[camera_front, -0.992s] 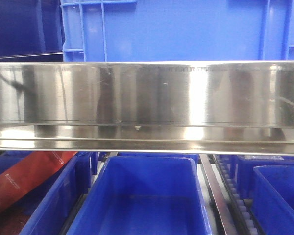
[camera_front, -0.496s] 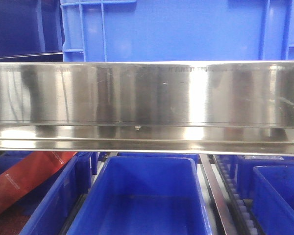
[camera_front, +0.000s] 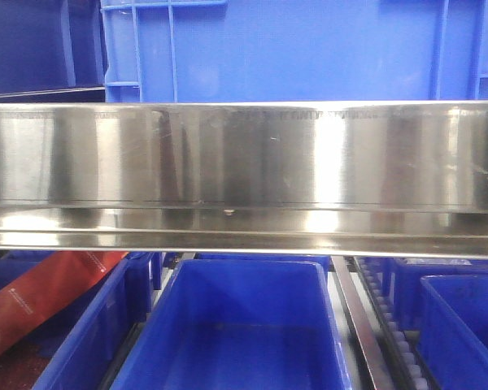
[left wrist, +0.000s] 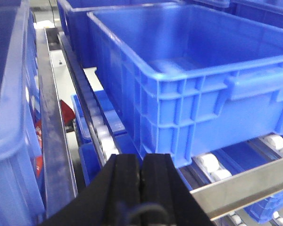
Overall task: Place cylindrical capacitor in blue bin on shelf
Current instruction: 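Lower the capacitor into a blue bin and open the right gripper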
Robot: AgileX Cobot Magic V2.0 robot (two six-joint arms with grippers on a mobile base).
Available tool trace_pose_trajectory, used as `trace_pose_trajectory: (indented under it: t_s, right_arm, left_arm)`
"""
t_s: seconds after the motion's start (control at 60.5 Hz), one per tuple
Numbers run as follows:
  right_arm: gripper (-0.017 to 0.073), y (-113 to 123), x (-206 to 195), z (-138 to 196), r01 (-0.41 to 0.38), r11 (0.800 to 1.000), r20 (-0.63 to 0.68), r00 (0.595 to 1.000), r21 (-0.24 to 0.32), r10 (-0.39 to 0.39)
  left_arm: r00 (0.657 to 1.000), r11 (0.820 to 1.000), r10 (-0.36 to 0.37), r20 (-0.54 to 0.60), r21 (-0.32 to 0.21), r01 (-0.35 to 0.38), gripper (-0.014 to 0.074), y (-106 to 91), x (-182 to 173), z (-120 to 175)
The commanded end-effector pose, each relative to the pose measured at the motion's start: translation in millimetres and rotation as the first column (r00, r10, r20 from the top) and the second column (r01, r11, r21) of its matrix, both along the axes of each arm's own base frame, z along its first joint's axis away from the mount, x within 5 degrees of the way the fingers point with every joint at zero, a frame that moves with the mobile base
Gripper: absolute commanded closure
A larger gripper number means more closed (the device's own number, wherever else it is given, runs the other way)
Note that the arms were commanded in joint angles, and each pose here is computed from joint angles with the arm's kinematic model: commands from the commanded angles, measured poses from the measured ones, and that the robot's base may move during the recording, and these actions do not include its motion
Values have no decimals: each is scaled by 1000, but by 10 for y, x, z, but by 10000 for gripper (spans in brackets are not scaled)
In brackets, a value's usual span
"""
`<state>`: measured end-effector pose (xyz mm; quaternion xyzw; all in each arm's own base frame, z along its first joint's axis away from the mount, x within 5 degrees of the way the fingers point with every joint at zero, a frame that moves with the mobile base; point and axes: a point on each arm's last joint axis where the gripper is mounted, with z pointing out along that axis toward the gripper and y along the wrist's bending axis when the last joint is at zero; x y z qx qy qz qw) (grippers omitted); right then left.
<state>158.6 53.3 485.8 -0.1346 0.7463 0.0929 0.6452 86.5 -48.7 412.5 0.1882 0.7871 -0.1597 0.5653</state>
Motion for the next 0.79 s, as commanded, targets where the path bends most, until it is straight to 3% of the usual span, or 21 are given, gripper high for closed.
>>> trace_pose_trajectory:
  t_s: [0.0, 0.182, 0.397, 0.463, 0.662, 0.777]
  right_arm:
    - [659, 189, 245, 175, -54, 998, 17, 998, -18, 54]
    - [659, 577, 837, 191, -110, 992, -93, 990, -54, 105]
    - [631, 913, 1524, -238, -136, 986, -302, 948, -94, 102]
    - [557, 993, 1693, -415, -143, 984, -356, 929, -109, 95]
    - [204, 1124, 1976, -820, -157, 977, -461, 884, -141, 75]
    - [90, 1140, 2025, -917, -161, 975, -492, 868, -151, 67]
  left_arm:
    - [1000, 1000, 7, 30, -29, -6, 704, 8, -7, 27]
    - [999, 999, 6, 45, -37, -5, 704, 6, -4, 42]
    - [999, 999, 6, 44, -39, -4, 704, 5, -4, 42]
    - [999, 999, 6, 44, -39, -4, 704, 5, -4, 42]
    - [999, 999, 2, 39, -47, 0, 704, 0, -7, 42]
    - [999, 999, 0, 36, -51, 2, 704, -3, -9, 42]
